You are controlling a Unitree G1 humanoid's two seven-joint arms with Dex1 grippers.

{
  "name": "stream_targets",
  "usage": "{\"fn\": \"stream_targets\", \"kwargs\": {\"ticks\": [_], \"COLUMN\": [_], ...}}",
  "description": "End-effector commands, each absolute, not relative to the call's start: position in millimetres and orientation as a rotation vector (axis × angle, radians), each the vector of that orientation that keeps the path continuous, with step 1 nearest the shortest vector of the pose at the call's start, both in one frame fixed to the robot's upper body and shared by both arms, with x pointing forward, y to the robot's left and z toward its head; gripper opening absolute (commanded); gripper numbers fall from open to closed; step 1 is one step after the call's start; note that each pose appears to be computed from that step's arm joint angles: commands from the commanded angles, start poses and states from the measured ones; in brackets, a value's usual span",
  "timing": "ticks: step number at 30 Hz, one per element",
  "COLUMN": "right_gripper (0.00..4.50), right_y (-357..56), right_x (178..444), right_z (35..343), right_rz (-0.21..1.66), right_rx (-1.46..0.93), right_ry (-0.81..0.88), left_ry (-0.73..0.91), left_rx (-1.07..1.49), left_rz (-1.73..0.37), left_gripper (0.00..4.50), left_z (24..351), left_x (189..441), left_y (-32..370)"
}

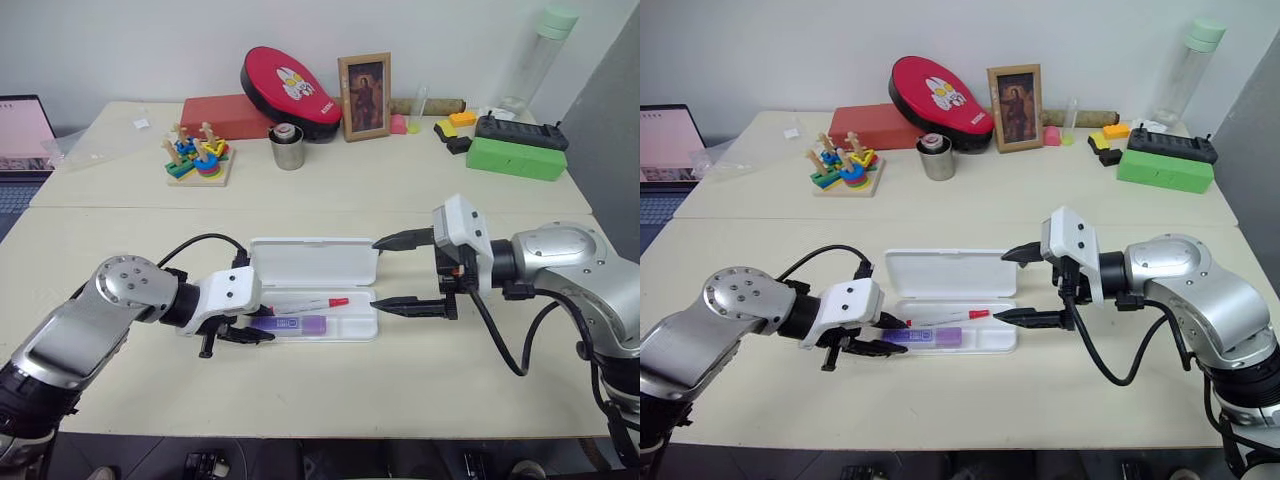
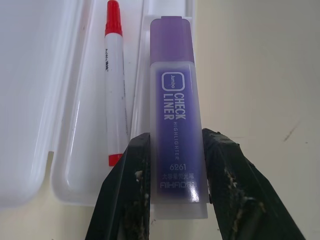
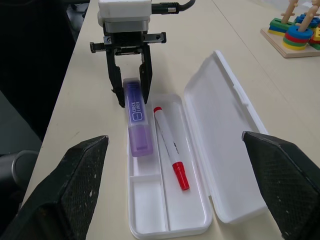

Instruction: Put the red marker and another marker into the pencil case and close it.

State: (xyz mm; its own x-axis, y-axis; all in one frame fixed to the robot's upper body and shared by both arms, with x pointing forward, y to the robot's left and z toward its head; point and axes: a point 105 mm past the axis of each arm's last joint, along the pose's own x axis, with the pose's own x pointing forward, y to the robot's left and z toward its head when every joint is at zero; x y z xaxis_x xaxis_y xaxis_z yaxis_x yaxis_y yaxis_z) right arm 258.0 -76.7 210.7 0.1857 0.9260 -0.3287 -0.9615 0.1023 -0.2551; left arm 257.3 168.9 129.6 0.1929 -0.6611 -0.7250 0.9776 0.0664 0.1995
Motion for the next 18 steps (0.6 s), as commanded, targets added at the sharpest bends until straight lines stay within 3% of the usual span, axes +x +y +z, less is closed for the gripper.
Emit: {"fn": "stream_targets", "kwargs": {"ticks": [1, 11, 12, 18], "right_gripper": [4.50, 4.50, 4.50, 4.50], "right_y": [-73.6, -72.5, -72.5, -72.2], "right_x": [252.7, 252.2, 252.3, 252.9], "right_z": [216.7, 215.5, 215.4, 215.4], "right_rz": [1.401, 1.395, 1.394, 1.394], "right_rx": [-0.485, -0.474, -0.473, -0.471], "right_ry": [0.049, 0.050, 0.050, 0.048], "left_ry": [0.492, 0.487, 0.487, 0.474], "left_rx": [0.798, 0.786, 0.786, 0.798], "left_rz": [-1.336, -1.340, -1.335, -1.319], "left_gripper": [1.20, 1.20, 1.55, 2.69], "left_z": [133.0, 128.5, 128.2, 128.9], "left_x": [258.5, 261.7, 262.7, 267.3], "left_y": [165.9, 161.3, 161.4, 160.3]}}
